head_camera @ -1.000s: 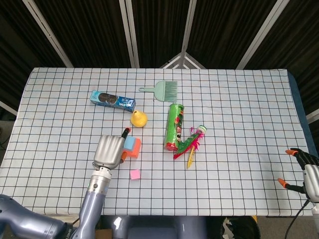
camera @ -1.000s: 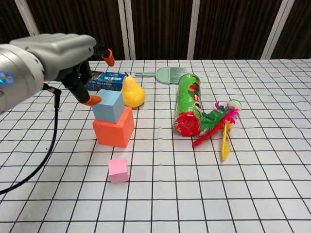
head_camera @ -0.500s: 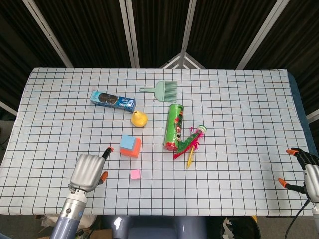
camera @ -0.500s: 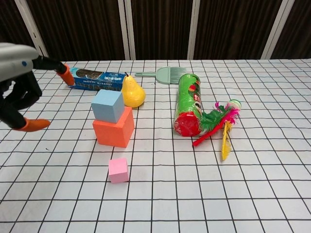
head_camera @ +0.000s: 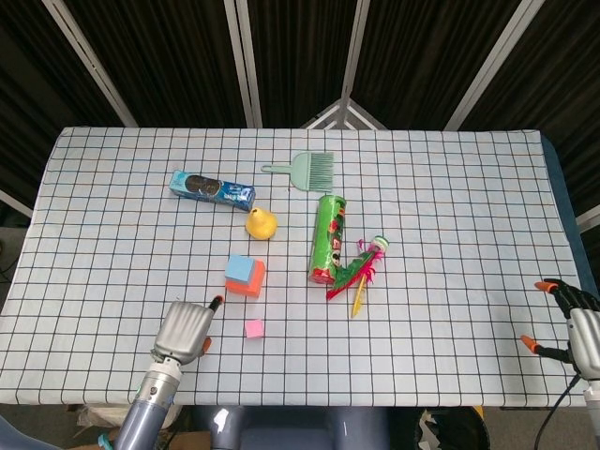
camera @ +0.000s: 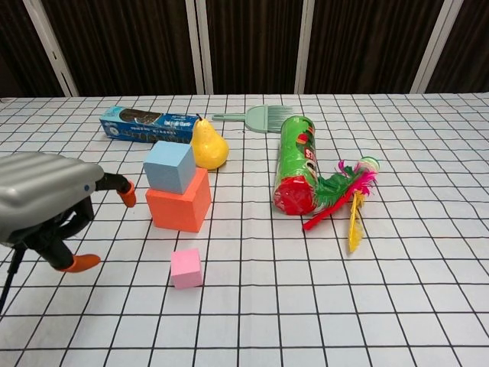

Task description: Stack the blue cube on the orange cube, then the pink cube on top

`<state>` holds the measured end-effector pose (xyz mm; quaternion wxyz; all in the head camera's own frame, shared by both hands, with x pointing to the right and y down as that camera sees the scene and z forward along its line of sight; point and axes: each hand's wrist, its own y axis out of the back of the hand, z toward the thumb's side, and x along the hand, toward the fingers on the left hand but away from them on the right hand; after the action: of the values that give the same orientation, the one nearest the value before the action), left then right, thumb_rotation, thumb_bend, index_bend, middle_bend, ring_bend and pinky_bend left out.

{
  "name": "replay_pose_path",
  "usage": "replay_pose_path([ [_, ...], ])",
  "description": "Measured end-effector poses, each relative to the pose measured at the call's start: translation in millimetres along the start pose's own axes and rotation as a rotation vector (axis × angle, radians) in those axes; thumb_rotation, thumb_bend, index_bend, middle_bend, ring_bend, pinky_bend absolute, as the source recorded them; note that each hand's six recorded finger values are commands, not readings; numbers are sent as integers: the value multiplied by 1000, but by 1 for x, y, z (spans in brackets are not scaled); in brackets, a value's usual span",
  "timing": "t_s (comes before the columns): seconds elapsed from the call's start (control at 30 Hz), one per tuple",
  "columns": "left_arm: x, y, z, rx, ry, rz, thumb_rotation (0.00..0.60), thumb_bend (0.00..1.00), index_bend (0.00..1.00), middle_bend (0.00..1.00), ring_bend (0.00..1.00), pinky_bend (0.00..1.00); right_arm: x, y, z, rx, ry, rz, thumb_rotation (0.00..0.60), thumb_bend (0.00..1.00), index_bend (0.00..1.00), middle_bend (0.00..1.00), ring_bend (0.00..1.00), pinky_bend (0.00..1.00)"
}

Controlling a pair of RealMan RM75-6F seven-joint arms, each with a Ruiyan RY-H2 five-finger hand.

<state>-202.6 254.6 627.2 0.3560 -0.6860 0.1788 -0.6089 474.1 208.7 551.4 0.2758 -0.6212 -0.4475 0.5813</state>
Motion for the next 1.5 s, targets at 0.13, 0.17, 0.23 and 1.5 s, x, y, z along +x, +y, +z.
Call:
replay_pose_path([
  [0.13, 0, -12, 10, 12, -21, -14, 600, 260, 250, 843, 735, 895, 0, 0, 0, 0, 1, 0, 600, 170, 251, 202, 194, 170],
  [0.17, 0, -14, 12, 16, -25, -14, 600, 257, 249, 843, 735, 895, 1, 0, 0, 0, 1, 1, 600, 170, 251, 202, 194, 170],
  [0.23, 2, -19, 17, 26, -36, -13, 600, 248, 244, 843, 735, 896, 1, 0, 0, -1, 1, 3, 600, 170, 251, 202, 194, 170],
  [1.5, 38, -31, 71, -2, -178, 162, 600, 243, 252, 846, 736, 899, 1, -6, 3, 2, 17, 53, 600, 171, 251, 202, 194, 163],
])
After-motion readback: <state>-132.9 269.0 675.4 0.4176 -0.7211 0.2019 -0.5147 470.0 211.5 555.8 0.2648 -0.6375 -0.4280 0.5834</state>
